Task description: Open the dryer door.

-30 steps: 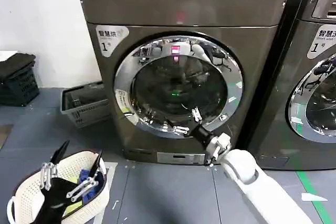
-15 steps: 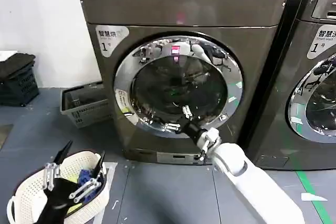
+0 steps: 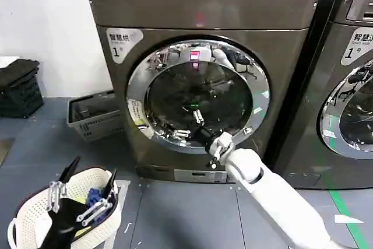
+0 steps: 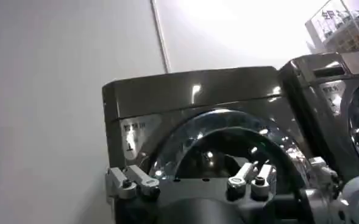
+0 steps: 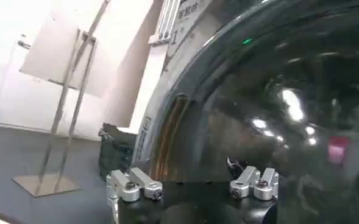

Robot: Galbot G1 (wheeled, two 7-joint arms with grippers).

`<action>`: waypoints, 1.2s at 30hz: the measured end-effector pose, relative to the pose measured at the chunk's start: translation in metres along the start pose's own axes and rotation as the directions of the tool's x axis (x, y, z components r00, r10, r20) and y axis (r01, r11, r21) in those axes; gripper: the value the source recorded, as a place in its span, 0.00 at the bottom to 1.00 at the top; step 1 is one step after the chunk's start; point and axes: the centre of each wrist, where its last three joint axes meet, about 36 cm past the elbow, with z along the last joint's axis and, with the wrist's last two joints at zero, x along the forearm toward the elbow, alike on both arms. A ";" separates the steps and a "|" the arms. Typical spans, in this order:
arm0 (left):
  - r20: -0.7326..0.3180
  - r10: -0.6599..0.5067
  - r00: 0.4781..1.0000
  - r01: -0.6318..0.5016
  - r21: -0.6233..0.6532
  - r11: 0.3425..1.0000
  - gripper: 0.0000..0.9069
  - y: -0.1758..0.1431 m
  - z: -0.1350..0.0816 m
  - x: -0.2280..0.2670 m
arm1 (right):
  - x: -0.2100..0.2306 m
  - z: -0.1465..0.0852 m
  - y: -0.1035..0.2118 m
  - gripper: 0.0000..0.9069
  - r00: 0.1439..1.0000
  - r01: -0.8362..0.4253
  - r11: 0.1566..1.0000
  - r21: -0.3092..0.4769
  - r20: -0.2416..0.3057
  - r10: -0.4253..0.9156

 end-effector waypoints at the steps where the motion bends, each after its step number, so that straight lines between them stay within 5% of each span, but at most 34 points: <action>1: 0.000 0.000 1.000 0.000 0.000 1.000 1.00 0.000 0.000 0.000 | -0.001 0.000 0.000 1.00 1.000 0.002 1.000 0.001 0.000 -0.002; 36: 0.003 -0.004 1.000 0.004 0.000 1.000 1.00 -0.001 0.000 0.001 | -0.051 -0.002 0.017 1.00 0.998 0.054 0.999 -0.008 -0.011 -0.054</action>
